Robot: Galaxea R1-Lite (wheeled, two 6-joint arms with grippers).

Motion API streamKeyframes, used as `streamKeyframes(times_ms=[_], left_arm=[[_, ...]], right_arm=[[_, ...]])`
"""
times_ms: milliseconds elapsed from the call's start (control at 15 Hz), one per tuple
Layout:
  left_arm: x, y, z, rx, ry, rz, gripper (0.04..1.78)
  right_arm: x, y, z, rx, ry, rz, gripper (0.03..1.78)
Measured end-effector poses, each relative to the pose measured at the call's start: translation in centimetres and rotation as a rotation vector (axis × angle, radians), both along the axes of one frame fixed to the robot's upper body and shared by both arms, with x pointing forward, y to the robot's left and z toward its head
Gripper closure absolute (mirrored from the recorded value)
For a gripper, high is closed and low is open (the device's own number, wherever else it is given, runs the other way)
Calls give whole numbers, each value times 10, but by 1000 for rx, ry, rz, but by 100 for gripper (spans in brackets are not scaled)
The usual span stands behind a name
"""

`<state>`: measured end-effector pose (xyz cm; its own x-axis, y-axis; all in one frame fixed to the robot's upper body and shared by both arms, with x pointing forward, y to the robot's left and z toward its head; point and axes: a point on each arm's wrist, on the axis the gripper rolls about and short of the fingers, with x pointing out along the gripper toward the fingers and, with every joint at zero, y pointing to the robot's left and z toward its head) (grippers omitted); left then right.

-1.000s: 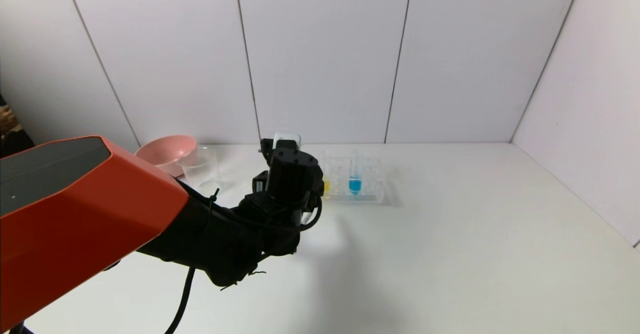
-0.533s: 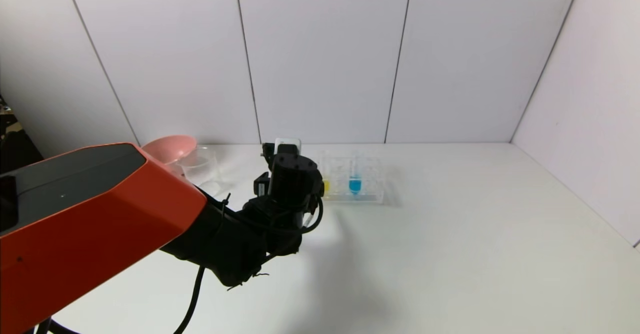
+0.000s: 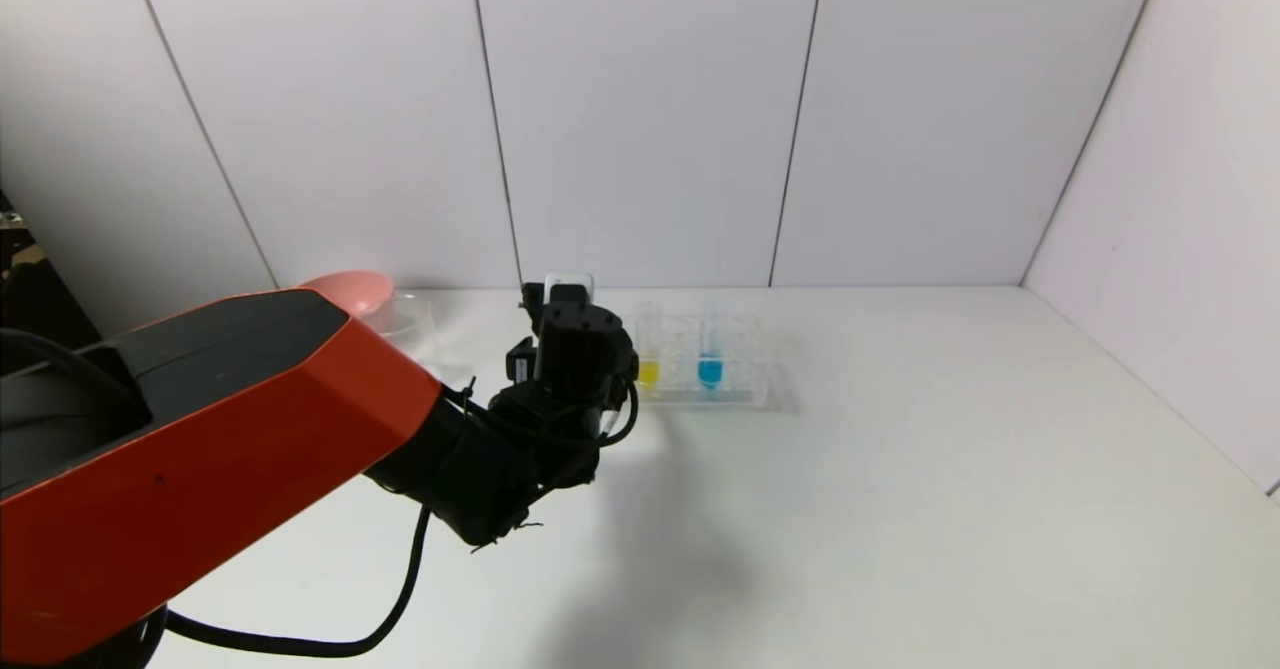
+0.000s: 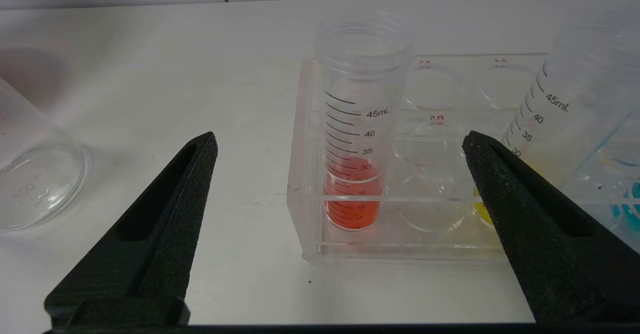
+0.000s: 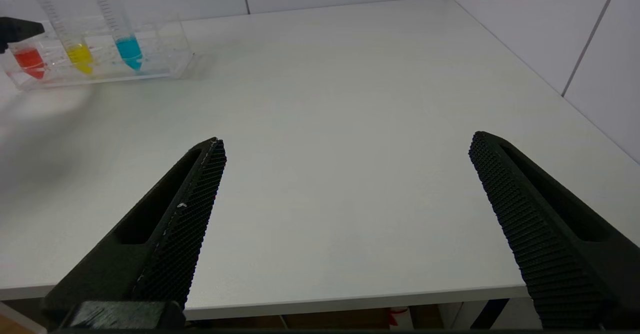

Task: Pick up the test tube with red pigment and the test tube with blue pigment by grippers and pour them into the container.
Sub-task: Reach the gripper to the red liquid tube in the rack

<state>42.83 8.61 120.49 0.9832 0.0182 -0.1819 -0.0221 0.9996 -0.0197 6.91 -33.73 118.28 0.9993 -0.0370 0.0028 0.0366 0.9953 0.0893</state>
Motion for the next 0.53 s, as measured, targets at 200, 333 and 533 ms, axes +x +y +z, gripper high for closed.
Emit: streamKeyframes(times_ms=[200, 333, 533], left_arm=[[4, -3, -4, 2, 1, 1, 10], [7, -2, -6, 2, 1, 5, 10], [8, -2, -7, 3, 1, 9, 19]], right_arm=[[0, 0, 0, 0, 0, 0, 4], [0, 0, 0, 0, 0, 0, 4], [0, 0, 0, 0, 0, 0, 4]])
